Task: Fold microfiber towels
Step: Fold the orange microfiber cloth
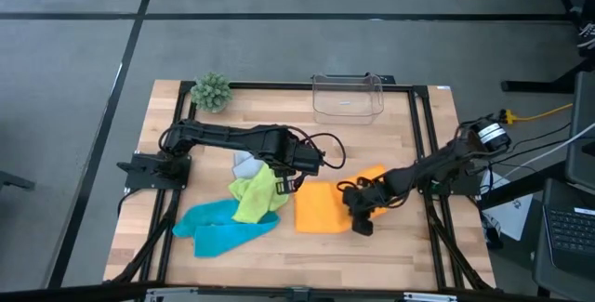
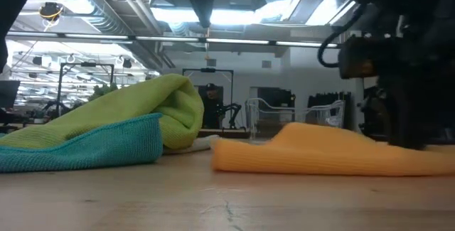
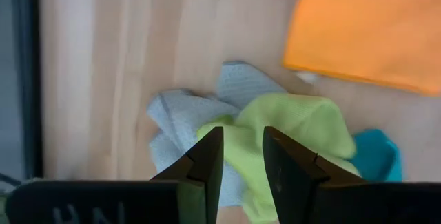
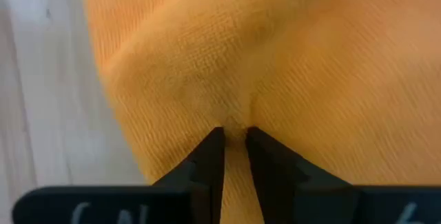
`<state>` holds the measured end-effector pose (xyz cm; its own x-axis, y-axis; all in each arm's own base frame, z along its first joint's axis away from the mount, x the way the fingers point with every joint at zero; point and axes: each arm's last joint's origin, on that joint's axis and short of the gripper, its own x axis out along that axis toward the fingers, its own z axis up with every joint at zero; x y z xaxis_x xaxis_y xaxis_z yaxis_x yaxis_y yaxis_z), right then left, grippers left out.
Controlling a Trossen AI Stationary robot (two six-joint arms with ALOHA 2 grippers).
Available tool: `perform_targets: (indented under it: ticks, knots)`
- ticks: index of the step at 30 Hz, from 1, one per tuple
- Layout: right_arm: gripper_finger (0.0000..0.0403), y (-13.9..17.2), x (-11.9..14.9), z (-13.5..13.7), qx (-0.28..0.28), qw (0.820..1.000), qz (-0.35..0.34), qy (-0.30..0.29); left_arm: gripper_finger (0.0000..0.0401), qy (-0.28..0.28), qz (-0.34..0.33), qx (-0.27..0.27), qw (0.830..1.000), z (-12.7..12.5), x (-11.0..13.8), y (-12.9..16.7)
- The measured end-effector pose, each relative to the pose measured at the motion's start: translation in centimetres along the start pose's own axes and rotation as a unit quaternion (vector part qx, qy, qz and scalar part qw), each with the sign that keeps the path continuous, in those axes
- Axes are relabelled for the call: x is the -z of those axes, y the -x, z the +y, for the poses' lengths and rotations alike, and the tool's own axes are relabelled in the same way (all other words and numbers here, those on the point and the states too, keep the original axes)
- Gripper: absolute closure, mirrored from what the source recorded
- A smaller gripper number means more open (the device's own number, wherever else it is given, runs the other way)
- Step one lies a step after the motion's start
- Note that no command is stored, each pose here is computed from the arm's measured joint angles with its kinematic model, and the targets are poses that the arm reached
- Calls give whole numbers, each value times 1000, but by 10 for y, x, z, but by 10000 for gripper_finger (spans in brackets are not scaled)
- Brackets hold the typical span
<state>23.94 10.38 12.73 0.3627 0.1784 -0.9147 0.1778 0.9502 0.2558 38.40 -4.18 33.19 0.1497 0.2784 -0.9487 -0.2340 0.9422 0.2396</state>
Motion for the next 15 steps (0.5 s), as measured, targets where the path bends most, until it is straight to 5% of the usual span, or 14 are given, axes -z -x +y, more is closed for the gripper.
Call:
perform_targets:
  ticks: [3, 8, 15]
  knots:
    - [331, 5, 5, 3, 21, 1000, -12, 6, 306, 0, -9, -27, 1000, 0, 0, 0]
    - [331, 31, 0, 7, 62, 994, -91, 26, 306, 12, 40, 107, 993, -22, 8, 5]
    - [331, 59, 6, 13, 44, 990, -124, 52, 316, -9, 162, 137, 977, -69, 42, -31]
